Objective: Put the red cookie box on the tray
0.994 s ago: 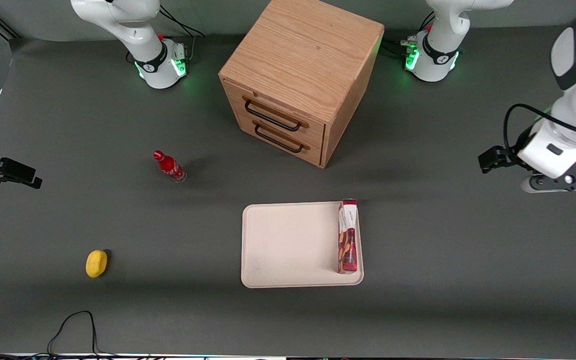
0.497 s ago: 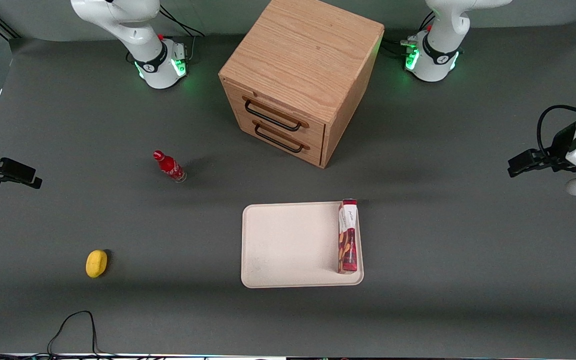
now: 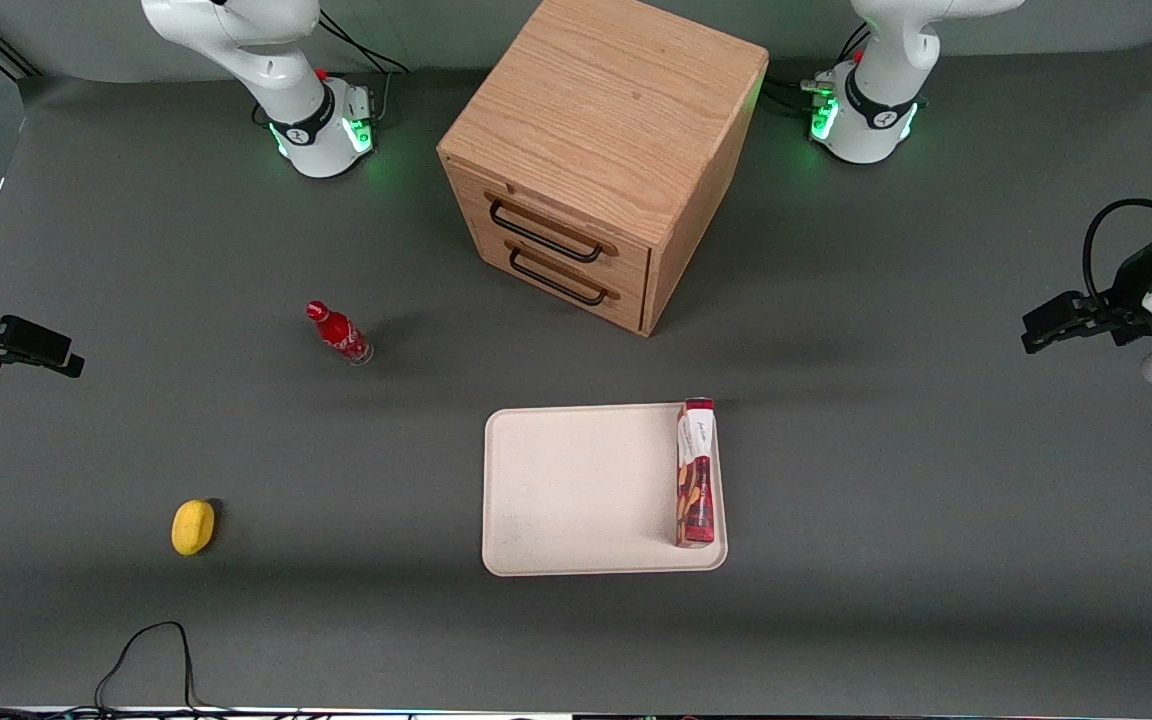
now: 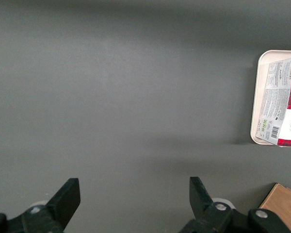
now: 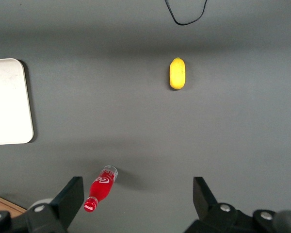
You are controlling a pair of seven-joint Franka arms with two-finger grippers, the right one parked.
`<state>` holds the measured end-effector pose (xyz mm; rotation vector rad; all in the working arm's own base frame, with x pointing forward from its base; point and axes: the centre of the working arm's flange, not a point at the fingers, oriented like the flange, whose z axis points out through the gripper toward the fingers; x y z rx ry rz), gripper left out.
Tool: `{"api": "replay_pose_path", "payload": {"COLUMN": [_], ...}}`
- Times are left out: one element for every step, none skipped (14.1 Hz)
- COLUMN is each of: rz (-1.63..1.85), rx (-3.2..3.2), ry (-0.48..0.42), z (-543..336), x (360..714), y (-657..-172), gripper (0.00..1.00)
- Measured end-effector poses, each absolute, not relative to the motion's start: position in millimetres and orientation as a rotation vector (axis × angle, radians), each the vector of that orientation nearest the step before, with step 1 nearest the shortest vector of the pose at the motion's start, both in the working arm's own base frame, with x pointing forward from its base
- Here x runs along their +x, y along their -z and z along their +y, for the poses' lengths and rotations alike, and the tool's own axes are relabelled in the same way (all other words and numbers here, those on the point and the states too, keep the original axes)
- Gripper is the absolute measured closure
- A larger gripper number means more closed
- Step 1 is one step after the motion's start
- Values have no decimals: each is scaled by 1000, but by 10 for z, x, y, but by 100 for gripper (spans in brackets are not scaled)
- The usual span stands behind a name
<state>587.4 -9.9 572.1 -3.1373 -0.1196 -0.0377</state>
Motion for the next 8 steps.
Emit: {"api": "replay_pose_path", "payload": {"rz": [-117, -115, -113, -111, -109, -108, -107, -105], "rx": [-3137, -3137, -3137, -3137, -3137, -3137, -3137, -3138], "ry": [32, 22, 15, 14, 13, 13, 13, 13], "z": [-101, -103, -102, -103, -102, -102, -103, -107], "x": [5871, 5864, 5859, 5858, 5857, 5857, 5857, 5857], "y": [-5718, -5712, -5709, -5711, -5713, -5715, -5716, -5716], "gripper": [0, 0, 0, 0, 0, 0, 0, 0]}}
